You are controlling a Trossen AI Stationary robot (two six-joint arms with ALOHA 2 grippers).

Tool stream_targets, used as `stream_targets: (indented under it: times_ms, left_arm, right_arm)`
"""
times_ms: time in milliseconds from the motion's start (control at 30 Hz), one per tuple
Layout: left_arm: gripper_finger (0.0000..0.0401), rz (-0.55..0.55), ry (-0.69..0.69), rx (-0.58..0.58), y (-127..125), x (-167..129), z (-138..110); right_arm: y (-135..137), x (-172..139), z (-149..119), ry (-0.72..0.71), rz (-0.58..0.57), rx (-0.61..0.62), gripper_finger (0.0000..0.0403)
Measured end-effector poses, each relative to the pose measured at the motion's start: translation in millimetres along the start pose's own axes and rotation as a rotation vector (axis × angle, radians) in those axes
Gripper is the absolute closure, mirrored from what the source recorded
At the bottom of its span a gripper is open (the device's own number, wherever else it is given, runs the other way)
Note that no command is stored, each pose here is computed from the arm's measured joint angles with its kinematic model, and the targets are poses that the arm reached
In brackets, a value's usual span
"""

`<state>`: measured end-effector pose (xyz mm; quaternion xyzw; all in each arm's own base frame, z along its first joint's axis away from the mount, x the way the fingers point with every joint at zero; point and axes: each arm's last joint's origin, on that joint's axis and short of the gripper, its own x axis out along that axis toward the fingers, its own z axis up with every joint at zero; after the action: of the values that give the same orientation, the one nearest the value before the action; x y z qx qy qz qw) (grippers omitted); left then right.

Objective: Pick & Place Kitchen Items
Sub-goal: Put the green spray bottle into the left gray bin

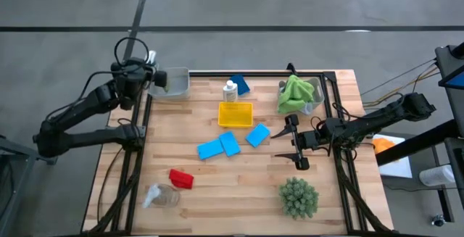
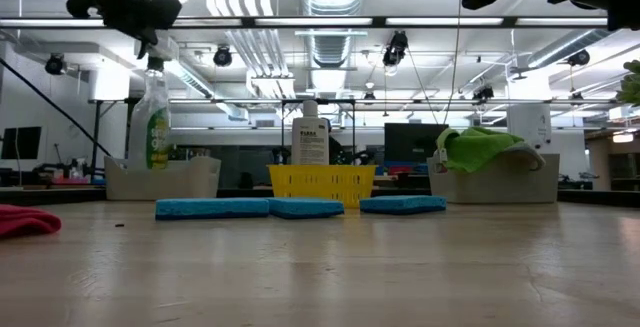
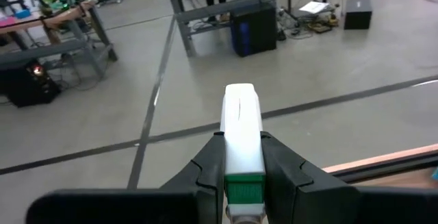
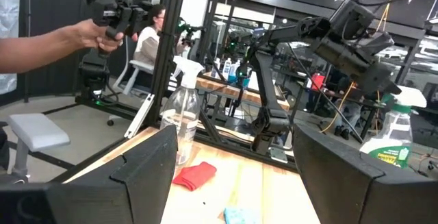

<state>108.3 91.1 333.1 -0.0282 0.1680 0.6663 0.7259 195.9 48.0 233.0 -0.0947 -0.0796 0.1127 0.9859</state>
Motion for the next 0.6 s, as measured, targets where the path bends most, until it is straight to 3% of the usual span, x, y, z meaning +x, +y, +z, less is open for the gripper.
stream_targets:
  times_ms: [600]
  left_arm:
    - [0.0342, 0.075, 0.086, 0.007, 7.3, 22.7, -24.1]
  right_arm:
    - [0.3, -0.1, -0.1, -0.001, 0.009, 0.0, 0.0119]
